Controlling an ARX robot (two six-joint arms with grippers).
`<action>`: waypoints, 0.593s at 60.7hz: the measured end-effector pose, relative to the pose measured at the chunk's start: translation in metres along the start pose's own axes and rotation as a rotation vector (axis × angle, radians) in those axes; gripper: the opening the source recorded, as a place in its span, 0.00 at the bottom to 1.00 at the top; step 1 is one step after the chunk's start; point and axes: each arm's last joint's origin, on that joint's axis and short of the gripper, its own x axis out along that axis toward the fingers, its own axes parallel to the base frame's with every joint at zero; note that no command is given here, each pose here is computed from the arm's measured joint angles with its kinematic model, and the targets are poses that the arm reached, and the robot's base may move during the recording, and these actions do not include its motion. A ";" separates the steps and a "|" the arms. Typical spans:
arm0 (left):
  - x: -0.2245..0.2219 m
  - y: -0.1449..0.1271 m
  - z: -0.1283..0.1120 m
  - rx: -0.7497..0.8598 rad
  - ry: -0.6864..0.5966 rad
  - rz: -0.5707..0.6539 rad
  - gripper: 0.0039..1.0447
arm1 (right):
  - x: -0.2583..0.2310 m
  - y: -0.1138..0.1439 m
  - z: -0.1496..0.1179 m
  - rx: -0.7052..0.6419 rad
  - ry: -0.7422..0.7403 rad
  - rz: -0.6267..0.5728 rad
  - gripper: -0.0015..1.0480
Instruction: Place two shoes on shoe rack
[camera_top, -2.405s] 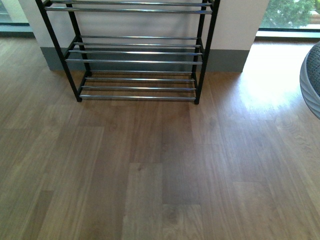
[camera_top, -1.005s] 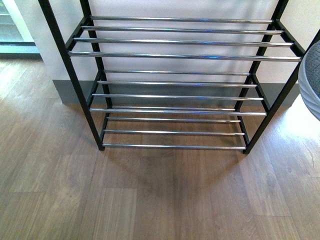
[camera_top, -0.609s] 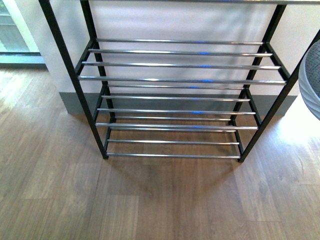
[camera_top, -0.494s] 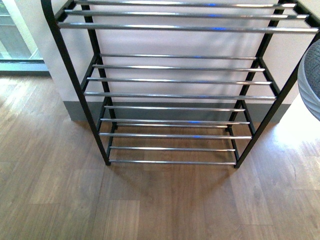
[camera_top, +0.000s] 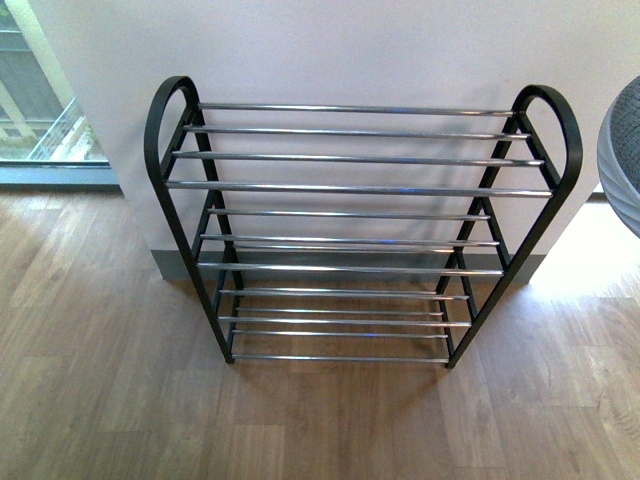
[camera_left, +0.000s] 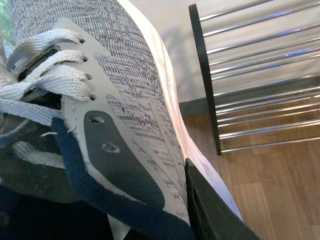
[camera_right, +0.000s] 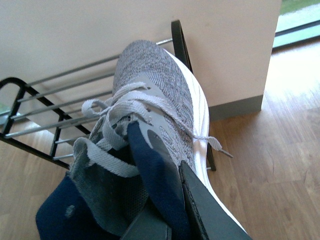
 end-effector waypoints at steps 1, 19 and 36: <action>0.000 0.000 0.000 0.000 0.000 0.000 0.01 | 0.000 0.000 0.000 0.000 0.000 0.000 0.01; 0.000 0.000 0.000 0.000 0.000 0.002 0.01 | 0.000 0.000 0.000 0.000 -0.001 0.000 0.01; 0.000 0.000 0.000 0.000 0.000 0.001 0.01 | 0.009 0.009 0.009 -0.102 -0.128 0.106 0.01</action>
